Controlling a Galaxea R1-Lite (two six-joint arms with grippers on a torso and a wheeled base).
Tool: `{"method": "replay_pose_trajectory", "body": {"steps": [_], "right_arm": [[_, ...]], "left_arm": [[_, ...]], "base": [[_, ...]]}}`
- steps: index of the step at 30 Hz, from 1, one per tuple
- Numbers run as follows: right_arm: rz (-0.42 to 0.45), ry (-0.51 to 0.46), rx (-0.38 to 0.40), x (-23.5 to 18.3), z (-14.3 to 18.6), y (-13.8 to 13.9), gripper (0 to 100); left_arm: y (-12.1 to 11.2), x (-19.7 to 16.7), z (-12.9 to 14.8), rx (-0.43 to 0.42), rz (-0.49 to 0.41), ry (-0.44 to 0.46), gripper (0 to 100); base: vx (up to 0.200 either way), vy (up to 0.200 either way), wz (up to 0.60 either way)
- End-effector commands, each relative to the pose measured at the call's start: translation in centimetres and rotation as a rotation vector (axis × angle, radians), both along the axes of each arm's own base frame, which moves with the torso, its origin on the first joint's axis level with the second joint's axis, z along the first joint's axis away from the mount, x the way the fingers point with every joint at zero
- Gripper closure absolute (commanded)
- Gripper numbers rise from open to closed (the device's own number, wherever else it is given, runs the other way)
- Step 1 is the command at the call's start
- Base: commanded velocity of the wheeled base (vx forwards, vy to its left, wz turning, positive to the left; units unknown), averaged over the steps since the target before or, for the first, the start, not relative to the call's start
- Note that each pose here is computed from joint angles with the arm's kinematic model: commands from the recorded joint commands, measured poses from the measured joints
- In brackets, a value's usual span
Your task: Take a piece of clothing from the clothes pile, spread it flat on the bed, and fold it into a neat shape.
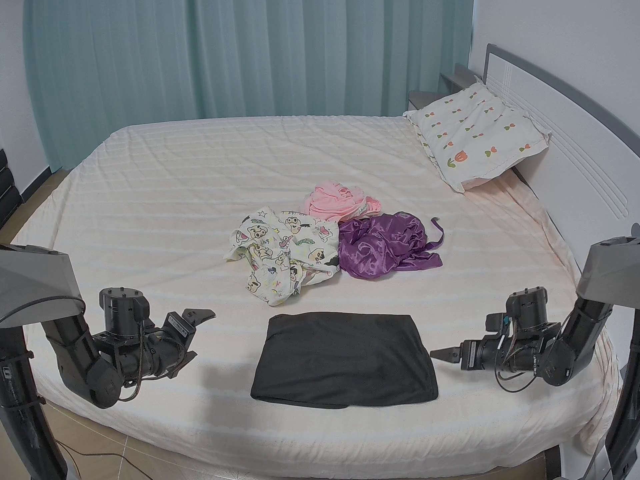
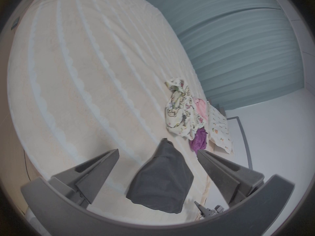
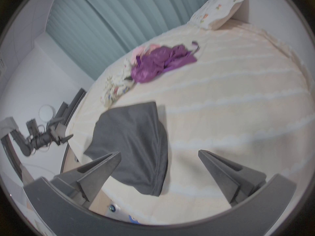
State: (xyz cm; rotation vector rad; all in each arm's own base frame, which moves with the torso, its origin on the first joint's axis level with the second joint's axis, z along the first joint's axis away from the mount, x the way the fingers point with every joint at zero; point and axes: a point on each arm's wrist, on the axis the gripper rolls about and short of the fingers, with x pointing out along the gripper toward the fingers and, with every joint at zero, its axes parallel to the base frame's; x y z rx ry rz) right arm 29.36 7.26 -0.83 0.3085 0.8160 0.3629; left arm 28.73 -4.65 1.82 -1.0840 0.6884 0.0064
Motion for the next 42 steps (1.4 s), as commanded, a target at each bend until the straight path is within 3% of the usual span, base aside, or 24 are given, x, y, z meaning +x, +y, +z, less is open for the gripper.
{"method": "replay_pose_trajectory", "body": {"steps": [1, 12, 19, 22, 31, 35, 42], "right_arm": [[-0.139, -0.173, 0.055, -0.3, 6.2, -1.5, 0], [-0.228, -0.433, 0.108, -5.3, 14.1, -2.4, 0], [-0.236, -0.533, 0.112, -9.8, 16.6, -2.9, 0], [-0.221, -0.563, 0.095, -12.1, 17.0, -3.3, 0], [-0.177, -0.638, 0.012, -17.8, 15.7, -4.6, 0], [-0.163, -0.661, -0.056, -20.2, 14.2, -5.2, 0], [-0.255, -0.638, -0.142, -23.4, 13.3, -6.1, 0]], "left_arm": [[0.3, -2.5, 4.1, 0.009, -0.021, -0.153, 0], [2.3, -8.4, 10.4, 0.163, -0.007, -0.407, 0], [3.0, -11.5, 12.5, 0.260, 0.067, -0.481, 0], [3.1, -13.2, 13.2, 0.288, 0.064, -0.529, 0], [3.6, -17.6, 14.1, 0.394, 0.086, -0.559, 0], [3.9, -20.4, 12.7, 0.508, 0.052, -0.569, 0], [4.2, -23.0, 11.5, 0.554, 0.093, -0.590, 0]], "base": [[0.000, 0.000, 0.00], [0.000, 0.000, 0.00], [0.000, 0.000, 0.00], [0.000, 0.000, 0.00], [0.000, 0.000, 0.00], [0.000, 0.000, 0.00], [0.000, 0.000, 0.00]]}}
